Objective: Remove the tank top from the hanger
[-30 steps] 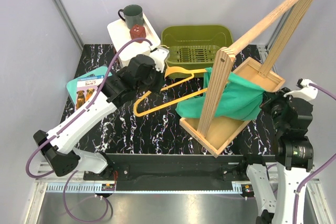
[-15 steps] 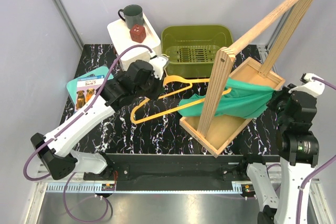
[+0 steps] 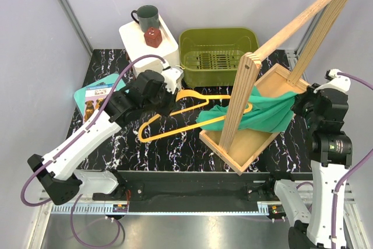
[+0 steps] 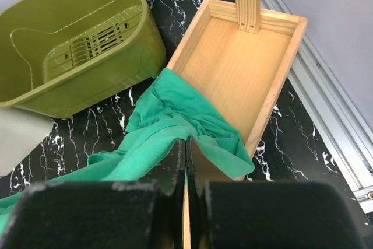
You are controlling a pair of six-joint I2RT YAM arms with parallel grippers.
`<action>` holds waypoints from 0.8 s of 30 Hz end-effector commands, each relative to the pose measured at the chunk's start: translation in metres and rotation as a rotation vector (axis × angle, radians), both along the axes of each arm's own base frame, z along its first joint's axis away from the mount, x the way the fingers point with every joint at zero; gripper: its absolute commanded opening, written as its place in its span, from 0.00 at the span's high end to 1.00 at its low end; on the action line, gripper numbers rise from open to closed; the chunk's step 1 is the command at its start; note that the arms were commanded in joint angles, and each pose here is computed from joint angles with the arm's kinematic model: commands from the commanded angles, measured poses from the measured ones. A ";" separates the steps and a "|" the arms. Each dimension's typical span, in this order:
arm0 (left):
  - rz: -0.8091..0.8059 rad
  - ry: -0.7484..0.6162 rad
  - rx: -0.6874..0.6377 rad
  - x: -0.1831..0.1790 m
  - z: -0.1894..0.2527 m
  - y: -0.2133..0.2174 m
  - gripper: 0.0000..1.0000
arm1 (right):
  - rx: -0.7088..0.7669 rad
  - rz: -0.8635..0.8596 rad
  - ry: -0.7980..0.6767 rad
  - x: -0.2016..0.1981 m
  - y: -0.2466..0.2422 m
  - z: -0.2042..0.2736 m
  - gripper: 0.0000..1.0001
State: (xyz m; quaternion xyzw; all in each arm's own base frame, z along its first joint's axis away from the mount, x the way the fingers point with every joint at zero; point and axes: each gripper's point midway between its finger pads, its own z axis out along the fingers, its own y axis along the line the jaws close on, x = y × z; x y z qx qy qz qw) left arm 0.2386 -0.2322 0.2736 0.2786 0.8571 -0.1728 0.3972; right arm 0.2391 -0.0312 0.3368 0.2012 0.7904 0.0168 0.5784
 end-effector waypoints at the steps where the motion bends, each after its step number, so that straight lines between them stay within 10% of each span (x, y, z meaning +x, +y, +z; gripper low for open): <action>1: -0.014 -0.046 -0.027 -0.001 0.022 0.002 1.00 | -0.046 -0.022 -0.022 0.010 -0.008 0.010 1.00; 11: -0.004 -0.069 0.054 -0.016 0.007 0.032 1.00 | -0.048 -0.096 0.052 0.036 -0.023 0.000 1.00; 12: 0.013 -0.076 0.053 -0.013 0.010 0.033 1.00 | -0.039 -0.071 0.042 0.035 -0.018 0.002 0.83; 17: 0.073 -0.094 0.000 0.007 0.026 0.018 1.00 | 0.050 0.098 0.045 0.029 0.016 -0.009 0.66; 20: 0.095 -0.082 -0.083 0.029 0.042 -0.012 1.00 | 0.142 0.228 0.016 0.017 0.047 -0.008 0.33; 24: 0.093 -0.051 -0.177 0.049 0.058 -0.048 1.00 | 0.231 0.398 -0.083 -0.010 0.083 0.007 0.17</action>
